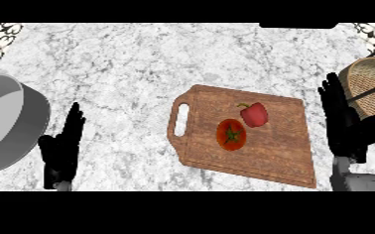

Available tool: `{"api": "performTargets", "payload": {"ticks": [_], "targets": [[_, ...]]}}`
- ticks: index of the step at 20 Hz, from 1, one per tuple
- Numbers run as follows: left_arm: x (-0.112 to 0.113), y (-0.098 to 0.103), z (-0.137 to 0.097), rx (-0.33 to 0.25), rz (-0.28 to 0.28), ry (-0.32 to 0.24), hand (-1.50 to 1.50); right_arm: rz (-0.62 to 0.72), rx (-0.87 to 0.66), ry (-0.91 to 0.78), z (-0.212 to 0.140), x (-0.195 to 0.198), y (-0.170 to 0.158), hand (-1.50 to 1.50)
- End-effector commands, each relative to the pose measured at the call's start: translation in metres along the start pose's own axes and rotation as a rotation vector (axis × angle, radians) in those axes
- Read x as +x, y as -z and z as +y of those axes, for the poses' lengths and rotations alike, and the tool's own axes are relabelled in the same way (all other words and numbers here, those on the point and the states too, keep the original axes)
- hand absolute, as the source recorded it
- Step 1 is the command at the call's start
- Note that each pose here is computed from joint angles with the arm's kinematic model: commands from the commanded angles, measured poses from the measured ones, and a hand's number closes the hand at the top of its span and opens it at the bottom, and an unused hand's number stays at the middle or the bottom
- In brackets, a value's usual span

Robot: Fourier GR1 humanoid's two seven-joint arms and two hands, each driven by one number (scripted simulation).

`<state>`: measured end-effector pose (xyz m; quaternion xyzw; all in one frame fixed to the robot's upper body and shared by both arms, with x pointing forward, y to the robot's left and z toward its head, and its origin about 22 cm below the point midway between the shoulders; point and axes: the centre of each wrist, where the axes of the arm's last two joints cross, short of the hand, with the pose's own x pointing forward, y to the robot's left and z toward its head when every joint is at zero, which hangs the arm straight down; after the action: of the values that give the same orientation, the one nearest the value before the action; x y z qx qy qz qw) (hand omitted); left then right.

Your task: Pick the bell pepper from the cutting board and place it in the tiered basket

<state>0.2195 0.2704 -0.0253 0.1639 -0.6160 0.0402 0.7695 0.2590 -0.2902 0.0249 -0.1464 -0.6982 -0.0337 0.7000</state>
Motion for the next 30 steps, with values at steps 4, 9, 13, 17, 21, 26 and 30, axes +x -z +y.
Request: {"api": "performTargets", "payload": {"ticks": [4,9,13,17,21,26,30], "targets": [[0.002,0.007,0.027,-0.07,0.034,0.08,0.0,0.016,0.45,0.397,0.046,-0.016,0.006,1.5],[0.0,0.011,0.055,-0.129,0.088,0.094,0.0,-0.283,0.56,0.741,0.075,-0.004,0.001,-1.5],[0.002,0.014,0.064,-0.153,0.114,0.081,0.0,-0.288,0.463,0.098,0.025,-0.026,0.009,-1.5],[0.004,0.016,0.061,-0.163,0.098,0.096,0.0,-0.264,0.477,-0.399,-0.016,-0.008,0.027,-1.5],[0.011,0.024,0.079,-0.143,0.109,0.096,0.0,-0.179,0.565,-0.58,-0.018,0.017,0.034,-1.5],[-0.012,0.006,0.067,-0.171,0.112,0.081,0.0,-0.099,0.814,-0.672,0.013,0.056,0.05,-1.5],[-0.004,0.021,0.062,-0.163,0.121,0.092,0.0,-0.117,0.813,-0.651,0.037,0.094,0.071,-1.5]]}}
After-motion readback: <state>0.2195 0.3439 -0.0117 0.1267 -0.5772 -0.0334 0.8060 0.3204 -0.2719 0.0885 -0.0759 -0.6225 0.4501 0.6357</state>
